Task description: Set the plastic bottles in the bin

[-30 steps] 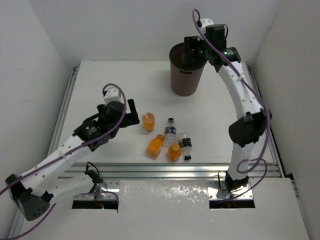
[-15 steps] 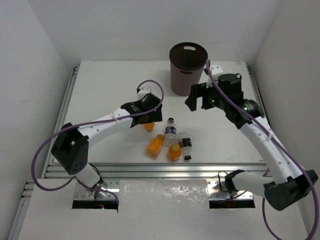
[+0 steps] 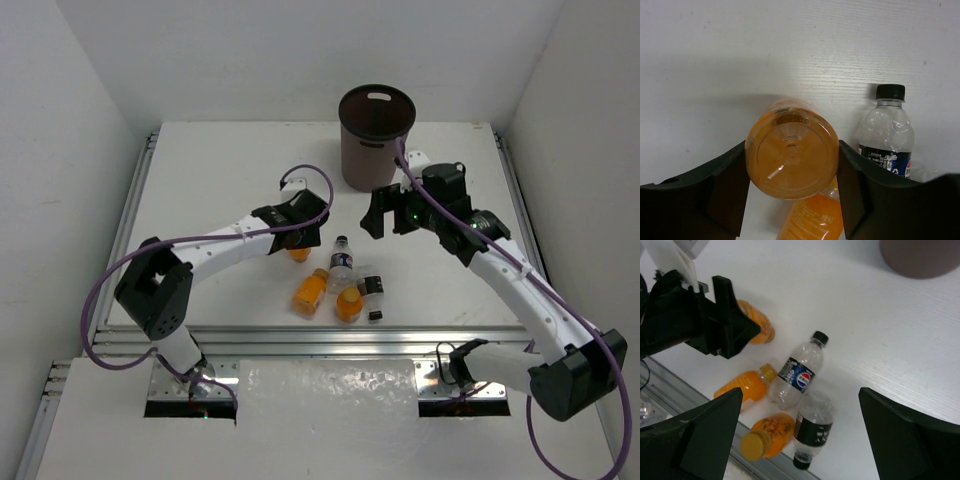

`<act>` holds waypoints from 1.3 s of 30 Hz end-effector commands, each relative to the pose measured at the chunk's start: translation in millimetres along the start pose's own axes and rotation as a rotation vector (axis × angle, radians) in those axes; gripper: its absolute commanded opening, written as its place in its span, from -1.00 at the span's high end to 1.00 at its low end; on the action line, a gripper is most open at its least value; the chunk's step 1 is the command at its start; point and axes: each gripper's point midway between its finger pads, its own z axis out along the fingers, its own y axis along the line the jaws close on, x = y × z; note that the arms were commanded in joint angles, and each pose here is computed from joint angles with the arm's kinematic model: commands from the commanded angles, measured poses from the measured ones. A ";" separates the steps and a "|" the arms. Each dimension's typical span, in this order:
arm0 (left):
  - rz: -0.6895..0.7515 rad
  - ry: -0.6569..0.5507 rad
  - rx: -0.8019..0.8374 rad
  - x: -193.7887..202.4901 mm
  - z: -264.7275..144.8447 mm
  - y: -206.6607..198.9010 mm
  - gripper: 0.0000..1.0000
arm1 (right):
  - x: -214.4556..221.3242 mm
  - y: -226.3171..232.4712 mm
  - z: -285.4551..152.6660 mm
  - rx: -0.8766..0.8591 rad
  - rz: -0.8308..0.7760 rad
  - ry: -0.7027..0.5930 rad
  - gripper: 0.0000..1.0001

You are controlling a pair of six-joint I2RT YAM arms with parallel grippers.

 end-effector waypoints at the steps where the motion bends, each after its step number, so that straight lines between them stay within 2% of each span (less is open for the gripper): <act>1: -0.005 -0.039 0.033 -13.4 -2.7 -13.3 0.63 | 1.0 23.5 1.1 -0.144 -0.009 -0.069 -0.98; 3: -0.011 -0.050 0.009 -17.3 -5.9 -8.0 0.85 | 8.9 41.4 1.2 -0.264 -0.030 -0.072 -0.98; 7: -0.050 -0.149 0.015 -43.8 -33.8 0.7 0.99 | 20.1 61.0 11.6 -0.410 -0.105 -0.123 -0.98; 10: -0.054 -0.203 0.116 -63.9 -64.0 -7.0 1.00 | 21.3 70.5 22.9 -0.444 -0.226 -0.177 -0.98; 13: -0.041 -0.200 0.235 -73.1 -95.6 -17.0 1.00 | 20.1 79.1 36.1 -0.473 -0.320 -0.208 -0.98; 18: -0.040 -0.136 0.477 -70.6 -142.2 -39.0 1.00 | -0.8 98.3 44.3 -0.554 -0.426 -0.332 -0.98; 25: -0.030 -0.071 0.791 -57.6 -197.2 -67.4 1.00 | -13.6 131.7 48.3 -0.637 -0.539 -0.384 -0.98; 27: -0.033 -0.076 0.825 -58.3 -203.7 -70.1 1.00 | -14.6 139.7 44.6 -0.670 -0.548 -0.384 -0.85; 28: -0.038 -0.084 0.825 -59.7 -204.5 -69.0 1.00 | -11.8 144.9 43.2 -0.690 -0.550 -0.374 -0.68; 29: -0.044 -0.093 0.825 -61.9 -206.7 -67.7 1.00 | -10.5 147.6 41.7 -0.701 -0.554 -0.371 -0.44; 30: -0.050 -0.103 0.827 -65.0 -206.4 -66.3 0.97 | -6.9 149.8 37.0 -0.723 -0.560 -0.380 -0.05; 32: -0.057 -0.111 0.830 -68.4 -208.2 -64.8 0.44 | -1.4 151.4 32.1 -0.744 -0.570 -0.397 0.31; 33: -0.066 -0.117 0.802 -71.0 -207.1 -60.2 0.12 | -2.6 151.6 29.7 -0.745 -0.571 -0.399 0.52; 34: -0.104 -0.164 0.725 -81.6 -201.4 -49.3 -0.41 | -3.1 150.6 30.4 -0.735 -0.567 -0.393 0.52; 35: -0.123 -0.181 0.669 -84.0 -200.4 -37.6 -0.59 | -6.6 146.9 33.2 -0.707 -0.557 -0.384 0.53; 37: -0.202 -0.312 0.522 -111.5 -206.7 -5.5 -0.99 | -15.2 134.7 46.1 -0.615 -0.532 -0.367 0.59; 38: -0.221 -0.344 0.449 -117.6 -213.0 12.9 -0.99 | -27.1 131.8 48.7 -0.576 -0.520 -0.357 0.60; 39: -0.271 -0.429 0.304 -131.2 -212.7 43.5 -0.99 | -38.1 119.0 56.6 -0.497 -0.497 -0.355 0.62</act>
